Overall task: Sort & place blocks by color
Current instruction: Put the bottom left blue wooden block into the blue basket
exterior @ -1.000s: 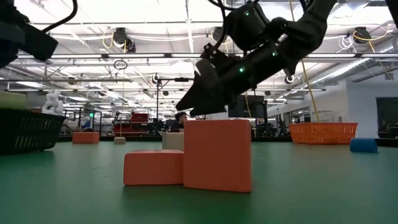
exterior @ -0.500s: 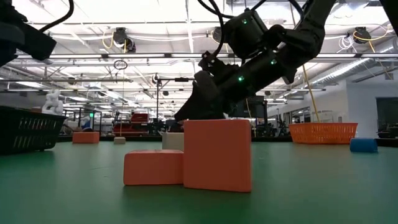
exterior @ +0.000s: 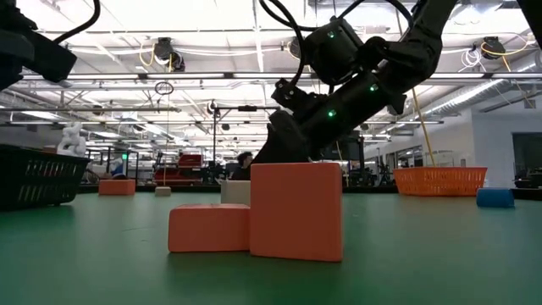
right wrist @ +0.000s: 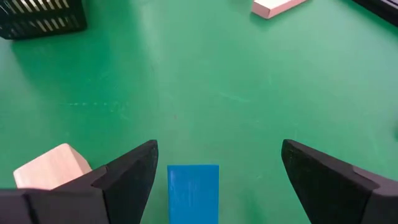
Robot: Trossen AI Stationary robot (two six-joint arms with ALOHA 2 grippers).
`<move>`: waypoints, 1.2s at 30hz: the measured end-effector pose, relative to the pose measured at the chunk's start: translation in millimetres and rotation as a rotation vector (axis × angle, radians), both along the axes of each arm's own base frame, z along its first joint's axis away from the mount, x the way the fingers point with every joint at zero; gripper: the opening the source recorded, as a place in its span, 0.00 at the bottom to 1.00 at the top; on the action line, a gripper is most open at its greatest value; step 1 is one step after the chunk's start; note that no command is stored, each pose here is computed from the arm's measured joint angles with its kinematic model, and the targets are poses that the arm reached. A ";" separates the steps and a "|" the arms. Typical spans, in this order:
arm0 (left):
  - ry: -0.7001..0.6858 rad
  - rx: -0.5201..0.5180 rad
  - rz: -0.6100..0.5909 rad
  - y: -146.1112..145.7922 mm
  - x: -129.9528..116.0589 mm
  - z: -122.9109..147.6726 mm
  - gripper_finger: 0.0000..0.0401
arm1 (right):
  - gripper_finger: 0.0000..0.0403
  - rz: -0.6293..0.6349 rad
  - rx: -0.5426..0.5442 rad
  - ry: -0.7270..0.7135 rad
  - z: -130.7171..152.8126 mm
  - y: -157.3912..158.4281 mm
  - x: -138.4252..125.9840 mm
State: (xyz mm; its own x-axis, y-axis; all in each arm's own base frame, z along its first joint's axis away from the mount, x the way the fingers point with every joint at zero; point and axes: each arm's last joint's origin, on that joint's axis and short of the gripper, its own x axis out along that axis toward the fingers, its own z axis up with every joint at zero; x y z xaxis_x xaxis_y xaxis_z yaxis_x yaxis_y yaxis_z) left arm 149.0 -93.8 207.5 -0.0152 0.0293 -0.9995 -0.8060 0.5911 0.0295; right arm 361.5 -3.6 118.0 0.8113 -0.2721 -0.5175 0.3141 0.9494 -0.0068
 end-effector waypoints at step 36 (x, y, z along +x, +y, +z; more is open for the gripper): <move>-0.055 -0.014 0.011 1.8 9.3 9.4 0.41 | 0.28 -0.077 0.133 -0.019 -30.1 -1.0 4.5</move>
State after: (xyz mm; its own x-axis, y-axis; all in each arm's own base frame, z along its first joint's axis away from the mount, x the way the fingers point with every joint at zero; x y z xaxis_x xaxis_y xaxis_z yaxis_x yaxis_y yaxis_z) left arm 158.3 -92.0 216.9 0.0393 0.0156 -0.9991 -0.8129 0.5819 -0.0229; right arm 366.0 -4.5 87.9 0.8007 -0.2635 -0.5379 0.3844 0.9148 0.1241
